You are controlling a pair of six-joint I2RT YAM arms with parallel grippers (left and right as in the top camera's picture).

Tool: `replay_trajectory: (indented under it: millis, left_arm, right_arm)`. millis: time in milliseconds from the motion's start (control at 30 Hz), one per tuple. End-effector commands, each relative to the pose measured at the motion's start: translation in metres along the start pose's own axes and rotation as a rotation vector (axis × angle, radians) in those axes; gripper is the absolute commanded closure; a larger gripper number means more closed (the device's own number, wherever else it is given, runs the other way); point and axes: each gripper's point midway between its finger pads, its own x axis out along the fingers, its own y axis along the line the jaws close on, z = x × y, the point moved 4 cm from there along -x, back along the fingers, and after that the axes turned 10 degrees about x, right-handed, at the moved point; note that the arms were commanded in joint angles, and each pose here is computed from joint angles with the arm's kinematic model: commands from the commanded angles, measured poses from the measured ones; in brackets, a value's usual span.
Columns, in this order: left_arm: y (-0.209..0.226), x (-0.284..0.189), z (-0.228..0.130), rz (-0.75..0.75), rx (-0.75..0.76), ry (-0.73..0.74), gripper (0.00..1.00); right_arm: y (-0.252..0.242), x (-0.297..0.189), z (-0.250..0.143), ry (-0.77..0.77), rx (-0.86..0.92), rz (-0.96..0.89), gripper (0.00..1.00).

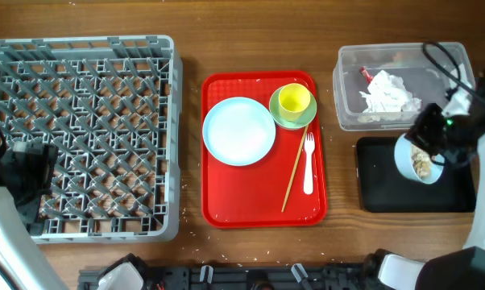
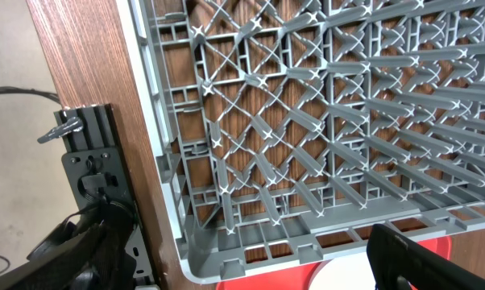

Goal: Sort waste into correct bins and load items into the dishwasher rack
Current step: 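Carry the bowl over the black tray and tip the rice out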

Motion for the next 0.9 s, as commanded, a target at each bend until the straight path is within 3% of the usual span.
replay_trajectory:
  millis: [0, 533, 767, 867]
  left_arm:
    - [0.002, -0.001, 0.002, 0.013, -0.017, -0.013, 0.00]
    - [0.002, -0.001, 0.002, 0.013, -0.017, -0.013, 0.00]
    - [0.002, -0.001, 0.002, 0.013, -0.017, -0.013, 0.00]
    - [0.002, -0.001, 0.002, 0.013, -0.017, -0.013, 0.00]
  right_arm:
    - [-0.002, 0.011, -0.002, 0.063, -0.016, 0.163, 0.96]
    - [-0.086, 0.036, 0.033, 0.273, 0.426, 0.712, 0.96]
    - [-0.104, 0.012, 0.053, 0.126, 0.495, 0.908, 0.96]
    - [-0.107, 0.013, 0.057, 0.122, 0.526, 0.906, 0.96]
